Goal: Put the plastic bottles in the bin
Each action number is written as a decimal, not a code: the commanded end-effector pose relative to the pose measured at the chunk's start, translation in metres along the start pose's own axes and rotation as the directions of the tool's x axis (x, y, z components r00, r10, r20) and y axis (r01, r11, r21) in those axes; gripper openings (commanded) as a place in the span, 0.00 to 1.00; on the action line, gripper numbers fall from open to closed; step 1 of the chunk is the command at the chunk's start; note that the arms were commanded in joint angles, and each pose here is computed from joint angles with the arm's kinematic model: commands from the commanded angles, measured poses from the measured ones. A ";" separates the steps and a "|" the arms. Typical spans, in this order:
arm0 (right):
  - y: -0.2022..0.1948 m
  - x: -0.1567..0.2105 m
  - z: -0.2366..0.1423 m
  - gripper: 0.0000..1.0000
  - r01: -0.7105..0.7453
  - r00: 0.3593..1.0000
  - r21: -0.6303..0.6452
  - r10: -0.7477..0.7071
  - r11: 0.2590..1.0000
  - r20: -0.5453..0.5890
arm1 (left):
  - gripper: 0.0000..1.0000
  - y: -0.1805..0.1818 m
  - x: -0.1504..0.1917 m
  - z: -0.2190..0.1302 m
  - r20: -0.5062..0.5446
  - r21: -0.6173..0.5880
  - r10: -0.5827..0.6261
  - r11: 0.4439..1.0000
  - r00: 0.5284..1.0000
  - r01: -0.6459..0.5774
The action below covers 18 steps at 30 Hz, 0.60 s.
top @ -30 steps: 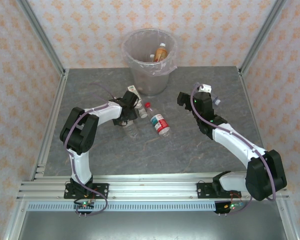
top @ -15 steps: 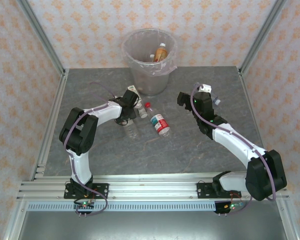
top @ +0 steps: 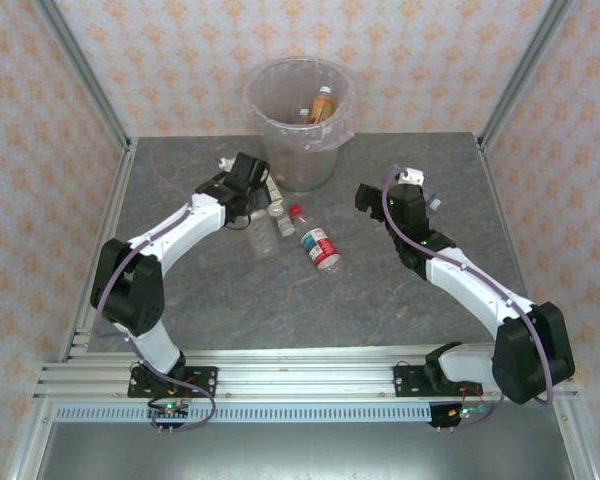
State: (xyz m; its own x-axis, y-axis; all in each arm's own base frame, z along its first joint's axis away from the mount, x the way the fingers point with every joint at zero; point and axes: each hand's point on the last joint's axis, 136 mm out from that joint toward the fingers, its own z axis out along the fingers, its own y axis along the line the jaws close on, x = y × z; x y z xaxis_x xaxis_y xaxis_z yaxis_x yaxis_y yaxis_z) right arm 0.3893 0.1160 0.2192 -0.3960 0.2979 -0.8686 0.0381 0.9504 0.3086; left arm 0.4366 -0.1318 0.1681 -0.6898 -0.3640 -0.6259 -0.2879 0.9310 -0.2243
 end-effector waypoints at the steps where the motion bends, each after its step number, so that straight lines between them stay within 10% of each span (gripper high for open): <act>1: 0.005 -0.012 -0.012 0.99 -0.001 0.999 -0.027 0.002 1.000 0.046 | 0.54 -0.008 -0.043 -0.037 0.135 0.004 0.021 1.000 0.991 -0.022; 18: -0.006 -0.016 -0.033 0.99 -0.002 0.996 -0.012 0.004 1.000 0.087 | 0.54 -0.079 -0.195 -0.151 0.545 0.185 -0.009 0.977 0.838 -0.109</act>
State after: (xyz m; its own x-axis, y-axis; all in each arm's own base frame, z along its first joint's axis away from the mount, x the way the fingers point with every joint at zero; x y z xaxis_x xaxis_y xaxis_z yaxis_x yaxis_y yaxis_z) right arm 0.3716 0.1068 0.2426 -0.3289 0.3184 -0.8890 0.0186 0.9434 0.3310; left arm 0.4868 -0.1372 0.3878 -0.3019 -0.3409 -0.8903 -0.1071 0.9401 -0.3236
